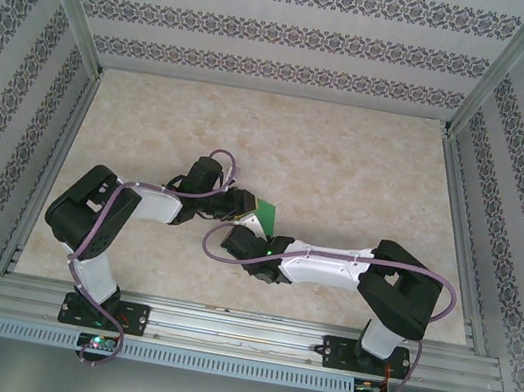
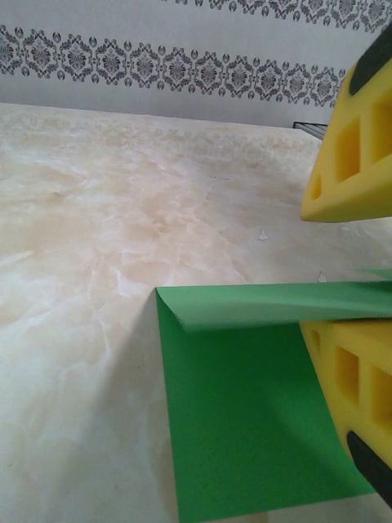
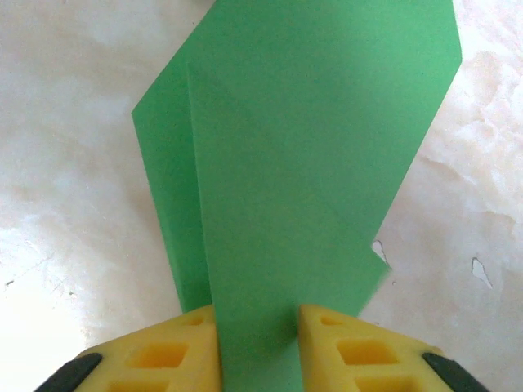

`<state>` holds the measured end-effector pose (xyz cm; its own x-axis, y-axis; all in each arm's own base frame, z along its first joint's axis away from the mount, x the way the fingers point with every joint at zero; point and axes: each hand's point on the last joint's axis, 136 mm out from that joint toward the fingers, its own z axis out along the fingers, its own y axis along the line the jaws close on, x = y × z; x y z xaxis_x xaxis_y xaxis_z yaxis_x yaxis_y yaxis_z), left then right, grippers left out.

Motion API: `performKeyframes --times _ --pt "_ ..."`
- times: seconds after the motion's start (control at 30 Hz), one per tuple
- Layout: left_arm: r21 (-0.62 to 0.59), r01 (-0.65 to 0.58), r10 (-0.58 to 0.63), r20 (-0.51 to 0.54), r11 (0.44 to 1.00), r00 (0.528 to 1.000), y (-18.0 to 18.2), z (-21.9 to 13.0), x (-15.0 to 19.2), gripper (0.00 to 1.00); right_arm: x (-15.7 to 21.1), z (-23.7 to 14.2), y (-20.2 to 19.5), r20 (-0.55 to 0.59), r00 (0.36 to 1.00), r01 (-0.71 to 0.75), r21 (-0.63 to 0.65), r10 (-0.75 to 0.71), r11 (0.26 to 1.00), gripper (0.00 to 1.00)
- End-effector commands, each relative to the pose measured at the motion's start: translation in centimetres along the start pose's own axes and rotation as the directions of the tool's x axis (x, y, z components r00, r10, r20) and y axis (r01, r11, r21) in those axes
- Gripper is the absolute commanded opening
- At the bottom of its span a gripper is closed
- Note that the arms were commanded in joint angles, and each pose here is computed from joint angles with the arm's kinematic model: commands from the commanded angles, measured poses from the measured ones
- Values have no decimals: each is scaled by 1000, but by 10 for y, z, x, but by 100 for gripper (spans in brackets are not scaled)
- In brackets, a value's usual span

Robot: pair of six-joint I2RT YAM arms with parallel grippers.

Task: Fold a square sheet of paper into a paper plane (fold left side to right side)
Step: Fourth fold the wing at the center of the table.

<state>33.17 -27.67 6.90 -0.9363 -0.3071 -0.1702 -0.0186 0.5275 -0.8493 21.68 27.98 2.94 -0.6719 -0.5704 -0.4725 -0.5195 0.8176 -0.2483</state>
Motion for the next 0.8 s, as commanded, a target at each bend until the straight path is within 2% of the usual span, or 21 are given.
performKeyframes --times 0.0,0.2,0.37,0.77 --pt "11 -41 41 16 999 999 -15 -5 -4 33 2 0 -6 0 1000 9 44 -9 999 23" --pt "-1 -49 49 25 999 998 -15 -9 -5 36 7 2 -9 -7 1000 8 55 -8 998 7" --pt "-1 -47 47 47 999 998 -13 -22 -8 39 10 4 -8 -15 1000 17 59 -17 998 0" --pt "-121 0 26 207 993 978 26 -122 -26 46 18 12 -2 -44 998 49 35 -47 998 0"
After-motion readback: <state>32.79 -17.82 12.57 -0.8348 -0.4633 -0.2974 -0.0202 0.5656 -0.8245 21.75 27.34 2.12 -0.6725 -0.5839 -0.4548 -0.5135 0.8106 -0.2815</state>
